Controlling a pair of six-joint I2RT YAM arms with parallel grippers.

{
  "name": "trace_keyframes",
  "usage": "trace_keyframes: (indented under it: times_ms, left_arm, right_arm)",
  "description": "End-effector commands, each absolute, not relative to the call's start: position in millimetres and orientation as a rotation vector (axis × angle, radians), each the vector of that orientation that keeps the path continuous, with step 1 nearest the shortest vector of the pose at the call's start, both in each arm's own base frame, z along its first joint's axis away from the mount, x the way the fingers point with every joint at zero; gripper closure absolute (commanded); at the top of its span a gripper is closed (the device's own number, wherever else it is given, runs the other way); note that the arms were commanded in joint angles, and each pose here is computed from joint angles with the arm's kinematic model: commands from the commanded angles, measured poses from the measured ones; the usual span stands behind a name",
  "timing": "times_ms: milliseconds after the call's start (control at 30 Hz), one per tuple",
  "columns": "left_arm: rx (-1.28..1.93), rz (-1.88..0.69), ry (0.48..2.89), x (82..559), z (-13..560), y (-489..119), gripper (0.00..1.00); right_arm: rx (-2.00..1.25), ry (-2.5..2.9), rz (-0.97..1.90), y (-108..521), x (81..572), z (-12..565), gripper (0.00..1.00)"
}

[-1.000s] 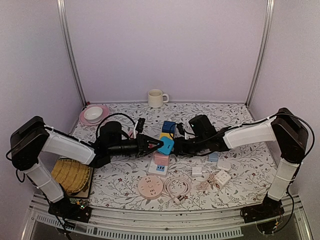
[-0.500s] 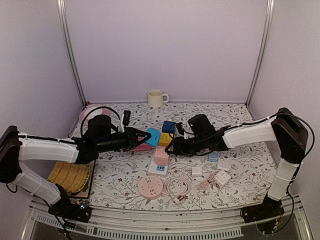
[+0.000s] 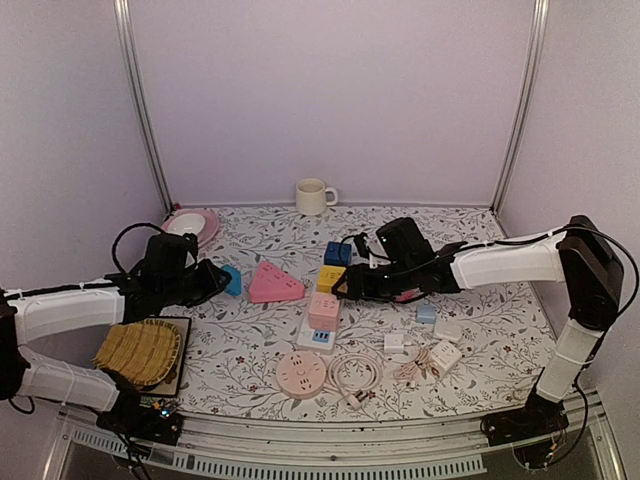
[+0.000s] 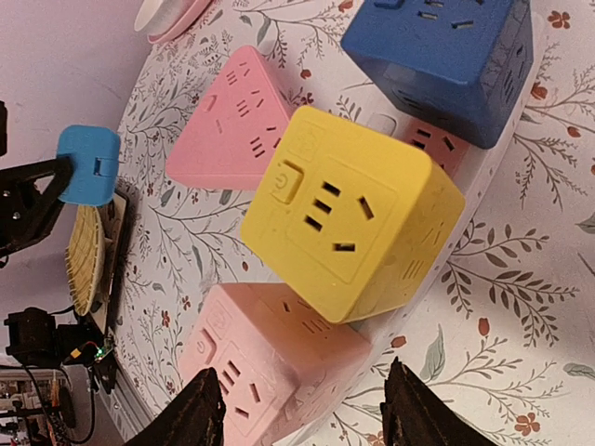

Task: Pull the plug off the socket

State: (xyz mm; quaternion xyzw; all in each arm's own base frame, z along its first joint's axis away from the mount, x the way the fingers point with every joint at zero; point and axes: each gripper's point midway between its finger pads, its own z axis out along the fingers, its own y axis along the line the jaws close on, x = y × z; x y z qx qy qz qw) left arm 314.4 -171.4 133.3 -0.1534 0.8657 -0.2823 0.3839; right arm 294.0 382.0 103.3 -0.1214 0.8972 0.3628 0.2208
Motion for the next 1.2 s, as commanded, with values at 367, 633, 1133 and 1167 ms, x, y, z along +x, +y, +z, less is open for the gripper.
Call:
trace_keyframes:
  times_ms: [367, 633, 1133, 1167]
  left_arm:
    - [-0.457, -0.467, 2.373, 308.1, 67.3, -124.8, 0.9]
    - [-0.446, -0.475, 2.395, 308.4, 58.7, -127.0, 0.76]
    - [-0.376, -0.515, 2.338, 316.2, 85.8, -133.1, 0.53]
    - [-0.367, -0.522, 2.33, 317.2, 89.5, -134.2, 0.51]
  right_arm:
    - [-0.345, 2.405, 0.971, 380.3, 301.2, 135.1, 0.38]
    - [-0.346, 2.406, 0.949, 377.4, 302.1, 134.6, 0.38]
    - [-0.342, 2.388, 0.916, 372.6, 304.8, 141.1, 0.38]
    - [-0.341, 2.386, 0.911, 371.6, 305.5, 141.9, 0.38]
